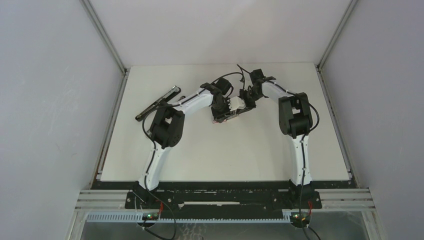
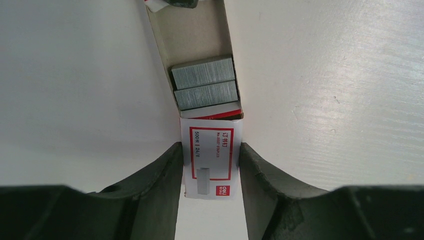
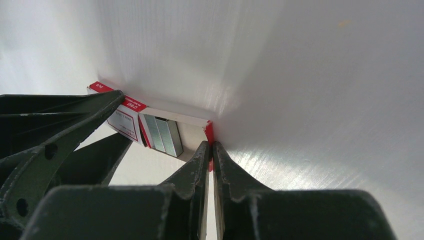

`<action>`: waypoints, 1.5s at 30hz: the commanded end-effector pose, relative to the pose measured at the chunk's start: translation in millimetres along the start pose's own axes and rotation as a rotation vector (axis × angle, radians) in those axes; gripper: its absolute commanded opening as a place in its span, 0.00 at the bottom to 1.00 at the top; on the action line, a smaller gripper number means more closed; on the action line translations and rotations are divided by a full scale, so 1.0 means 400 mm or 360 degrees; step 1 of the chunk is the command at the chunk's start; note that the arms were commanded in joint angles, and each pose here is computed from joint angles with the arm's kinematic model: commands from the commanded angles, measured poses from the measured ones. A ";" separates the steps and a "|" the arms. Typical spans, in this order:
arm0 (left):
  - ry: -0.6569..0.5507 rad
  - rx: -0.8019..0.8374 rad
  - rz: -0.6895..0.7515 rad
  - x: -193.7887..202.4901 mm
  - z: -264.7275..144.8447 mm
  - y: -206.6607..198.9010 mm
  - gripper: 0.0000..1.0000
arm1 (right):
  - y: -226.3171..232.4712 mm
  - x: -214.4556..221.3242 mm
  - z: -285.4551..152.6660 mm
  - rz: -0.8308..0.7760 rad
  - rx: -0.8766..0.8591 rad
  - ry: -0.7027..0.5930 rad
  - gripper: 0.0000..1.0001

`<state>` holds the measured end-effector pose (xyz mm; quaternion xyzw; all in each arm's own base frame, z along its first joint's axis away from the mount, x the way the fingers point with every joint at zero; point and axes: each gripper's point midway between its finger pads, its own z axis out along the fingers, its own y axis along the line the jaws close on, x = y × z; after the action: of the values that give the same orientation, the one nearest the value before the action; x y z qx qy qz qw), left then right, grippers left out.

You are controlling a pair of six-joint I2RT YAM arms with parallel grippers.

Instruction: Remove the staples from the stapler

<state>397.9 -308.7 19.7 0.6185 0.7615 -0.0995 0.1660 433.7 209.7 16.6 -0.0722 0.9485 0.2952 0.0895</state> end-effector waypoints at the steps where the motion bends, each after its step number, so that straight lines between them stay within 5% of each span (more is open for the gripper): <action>1: 0.0018 0.0000 -0.0004 0.001 0.006 -0.004 0.49 | -0.025 -0.026 -0.023 -0.0012 0.0097 -0.0073 0.05; 45: -0.0008 0.0037 -0.0207 -0.008 0.011 -0.029 0.51 | 0.019 -0.024 -0.012 0.0043 0.0068 -0.0095 0.05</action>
<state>395.4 -310.8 19.7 0.5774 0.7925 -0.1074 0.1643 432.6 215.1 17.0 -0.0488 0.9517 0.2903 0.0871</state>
